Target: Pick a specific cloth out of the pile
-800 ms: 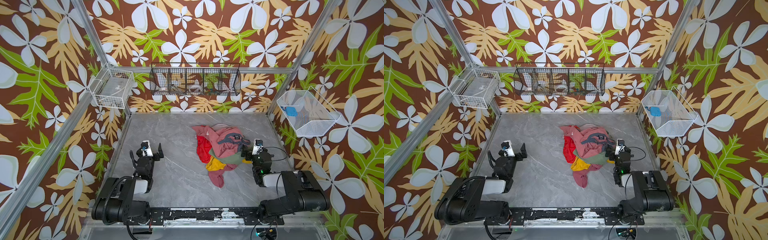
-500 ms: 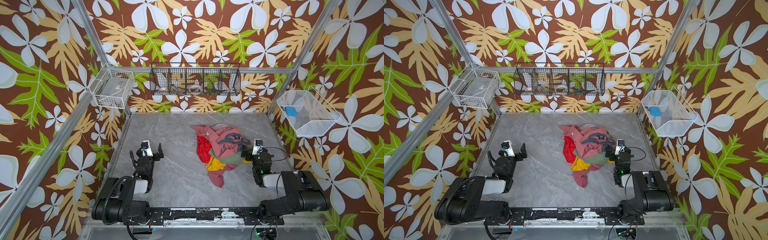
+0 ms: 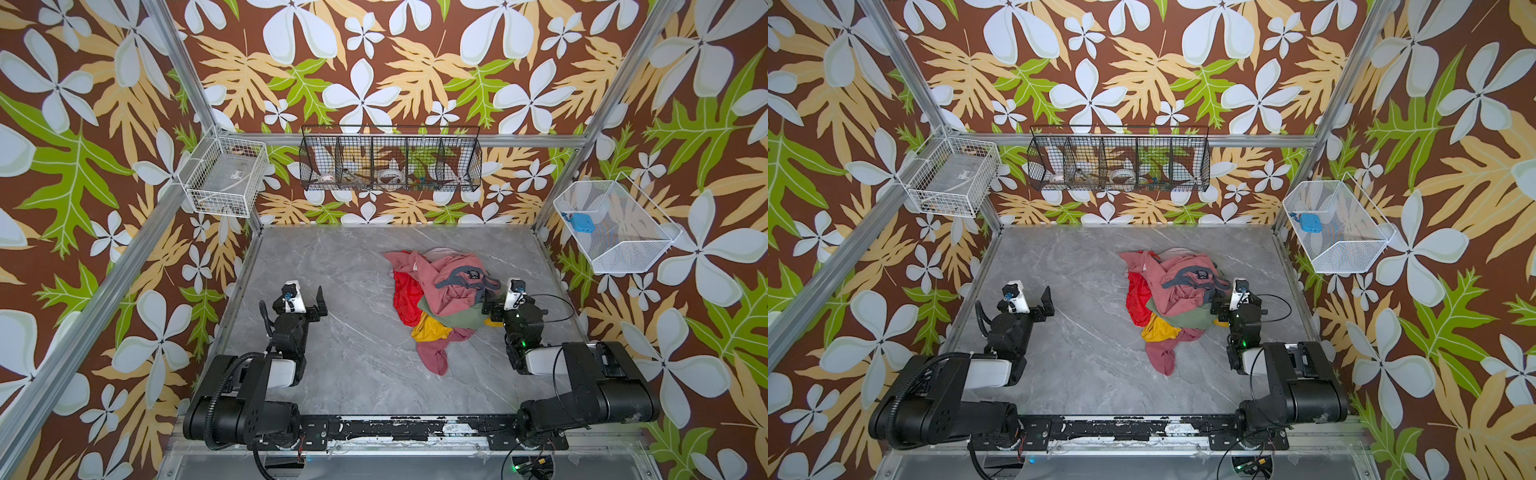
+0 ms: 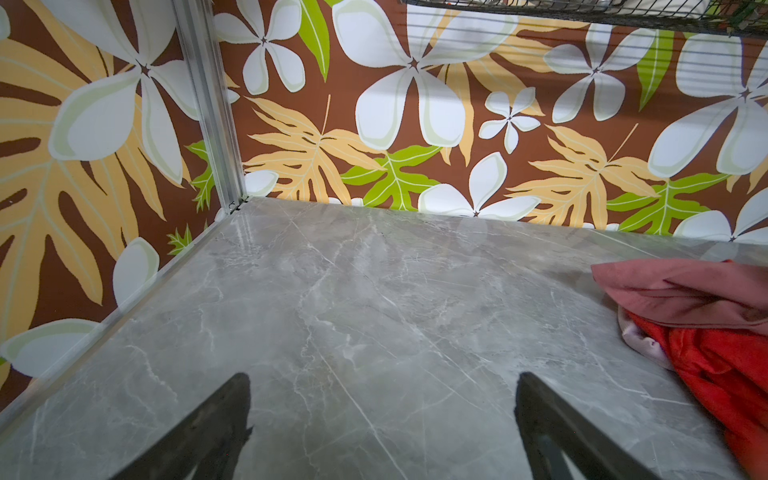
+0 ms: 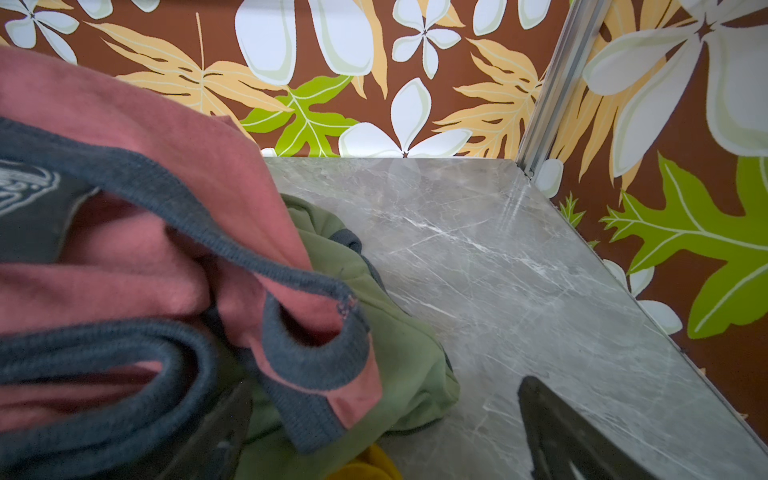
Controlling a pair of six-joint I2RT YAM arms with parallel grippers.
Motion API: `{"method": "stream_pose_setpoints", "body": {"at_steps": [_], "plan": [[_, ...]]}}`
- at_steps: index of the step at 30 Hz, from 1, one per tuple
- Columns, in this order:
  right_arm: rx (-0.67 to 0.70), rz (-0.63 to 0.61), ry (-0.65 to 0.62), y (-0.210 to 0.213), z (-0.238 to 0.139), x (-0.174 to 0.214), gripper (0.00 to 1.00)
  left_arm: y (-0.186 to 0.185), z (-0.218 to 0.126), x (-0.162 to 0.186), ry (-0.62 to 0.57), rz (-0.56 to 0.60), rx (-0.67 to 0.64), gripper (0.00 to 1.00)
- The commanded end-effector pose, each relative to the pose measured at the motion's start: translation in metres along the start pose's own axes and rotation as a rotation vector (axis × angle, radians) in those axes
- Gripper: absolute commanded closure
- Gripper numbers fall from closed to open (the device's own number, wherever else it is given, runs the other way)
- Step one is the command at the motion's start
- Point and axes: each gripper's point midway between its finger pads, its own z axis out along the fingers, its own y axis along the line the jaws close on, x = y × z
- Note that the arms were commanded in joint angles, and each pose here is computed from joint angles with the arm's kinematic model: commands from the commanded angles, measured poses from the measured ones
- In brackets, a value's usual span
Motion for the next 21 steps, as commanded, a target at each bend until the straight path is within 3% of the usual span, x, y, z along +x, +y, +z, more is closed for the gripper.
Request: {"method": "stream_pose_setpoints", "body": {"at_steps": [1, 9, 14, 21], "plan": [[-0.005, 0.004, -0.022, 0.001, 0.0, -0.006, 0.0, 0.001, 0.002, -0.005, -0.018, -0.006, -0.004, 0.0], [-0.005, 0.005, -0.033, 0.001, -0.001, -0.009, 0.0, 0.002, 0.001, -0.007, -0.023, -0.009, -0.012, 0.0], [-0.02, 0.041, 0.153, -0.001, 0.017, -0.037, 0.05, 0.003, 0.004, -0.026, 0.027, -0.023, -0.036, 0.0], [-0.063, 0.136, 0.089, 0.003, -0.016, -0.092, 0.03, -0.004, -0.007, -0.059, 0.039, -0.221, -0.008, 0.0]]}}
